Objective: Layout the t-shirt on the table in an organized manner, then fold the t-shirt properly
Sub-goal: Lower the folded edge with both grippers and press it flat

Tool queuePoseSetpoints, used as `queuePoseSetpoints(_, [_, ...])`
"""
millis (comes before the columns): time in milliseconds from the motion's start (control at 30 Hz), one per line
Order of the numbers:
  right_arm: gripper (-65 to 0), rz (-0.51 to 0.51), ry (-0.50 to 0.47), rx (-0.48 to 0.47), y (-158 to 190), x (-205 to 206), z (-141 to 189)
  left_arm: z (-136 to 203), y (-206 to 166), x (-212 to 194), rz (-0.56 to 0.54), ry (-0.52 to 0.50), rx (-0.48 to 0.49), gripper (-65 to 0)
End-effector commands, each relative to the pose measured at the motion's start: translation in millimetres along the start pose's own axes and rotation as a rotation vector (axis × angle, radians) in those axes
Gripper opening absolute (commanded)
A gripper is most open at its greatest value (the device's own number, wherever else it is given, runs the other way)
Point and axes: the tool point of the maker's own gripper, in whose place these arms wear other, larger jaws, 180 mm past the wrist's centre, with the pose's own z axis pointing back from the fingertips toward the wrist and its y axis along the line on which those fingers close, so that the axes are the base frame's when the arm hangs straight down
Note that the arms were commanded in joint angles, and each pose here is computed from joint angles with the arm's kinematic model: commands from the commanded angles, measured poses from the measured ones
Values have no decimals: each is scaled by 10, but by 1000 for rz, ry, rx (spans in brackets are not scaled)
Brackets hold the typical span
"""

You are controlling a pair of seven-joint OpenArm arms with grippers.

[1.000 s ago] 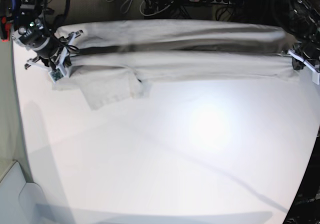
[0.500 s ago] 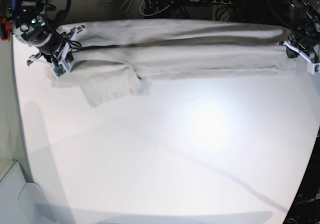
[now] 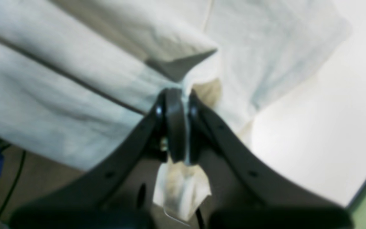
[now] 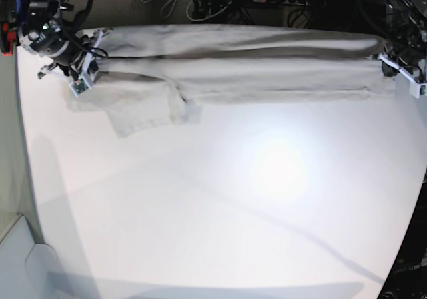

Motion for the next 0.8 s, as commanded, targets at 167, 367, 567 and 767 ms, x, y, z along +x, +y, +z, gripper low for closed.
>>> queuePoseSetpoints(167, [-585,23,-9,-20,-98,21,51,46,46,90,-10,-27,11,-645])
queuePoseSetpoints(367, [-401,26,-9,-22,-108,24,56,50,57,96,-14,-24,13,-595])
queuePoseSetpoints(567, [-381,24,-15,-23,-109,44,52,53,62,89,-13,-23,14,-282])
queuePoseSetpoints(767, [-381,27,-17,-27,-127,56,60,51,57,85,-12,-23,13,-200])
